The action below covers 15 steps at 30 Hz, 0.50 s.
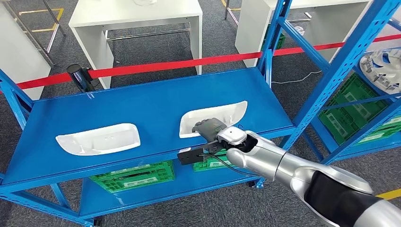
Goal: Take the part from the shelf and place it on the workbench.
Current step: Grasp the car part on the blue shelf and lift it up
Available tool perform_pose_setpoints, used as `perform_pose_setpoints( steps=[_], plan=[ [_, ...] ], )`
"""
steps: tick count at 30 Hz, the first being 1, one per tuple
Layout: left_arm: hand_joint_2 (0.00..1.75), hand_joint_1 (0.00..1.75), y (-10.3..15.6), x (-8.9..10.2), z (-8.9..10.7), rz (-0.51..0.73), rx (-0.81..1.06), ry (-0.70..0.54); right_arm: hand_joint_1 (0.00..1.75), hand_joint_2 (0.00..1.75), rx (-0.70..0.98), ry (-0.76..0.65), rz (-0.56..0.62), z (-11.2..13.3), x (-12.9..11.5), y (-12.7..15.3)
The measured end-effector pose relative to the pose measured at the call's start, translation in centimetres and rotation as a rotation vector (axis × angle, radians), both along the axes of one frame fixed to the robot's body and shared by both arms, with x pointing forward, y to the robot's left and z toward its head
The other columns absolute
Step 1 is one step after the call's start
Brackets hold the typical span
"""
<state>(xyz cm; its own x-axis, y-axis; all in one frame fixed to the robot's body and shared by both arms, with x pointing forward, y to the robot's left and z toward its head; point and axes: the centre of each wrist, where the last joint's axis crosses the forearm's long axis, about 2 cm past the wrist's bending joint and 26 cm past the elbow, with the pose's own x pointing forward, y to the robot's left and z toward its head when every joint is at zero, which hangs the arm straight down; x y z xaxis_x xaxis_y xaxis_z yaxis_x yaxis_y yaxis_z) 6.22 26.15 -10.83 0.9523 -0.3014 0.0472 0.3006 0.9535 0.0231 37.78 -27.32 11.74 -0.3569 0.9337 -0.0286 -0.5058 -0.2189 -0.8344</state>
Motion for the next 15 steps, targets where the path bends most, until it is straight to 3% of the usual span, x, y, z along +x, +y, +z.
perform_pose_setpoints(
  steps=[15],
  plan=[
    [0.00,0.00,0.13,-0.54,-0.09,0.029,-0.007,-0.002,1.75,1.75,-0.003,-0.021,-0.004,-0.23,0.57,0.68]
  ],
)
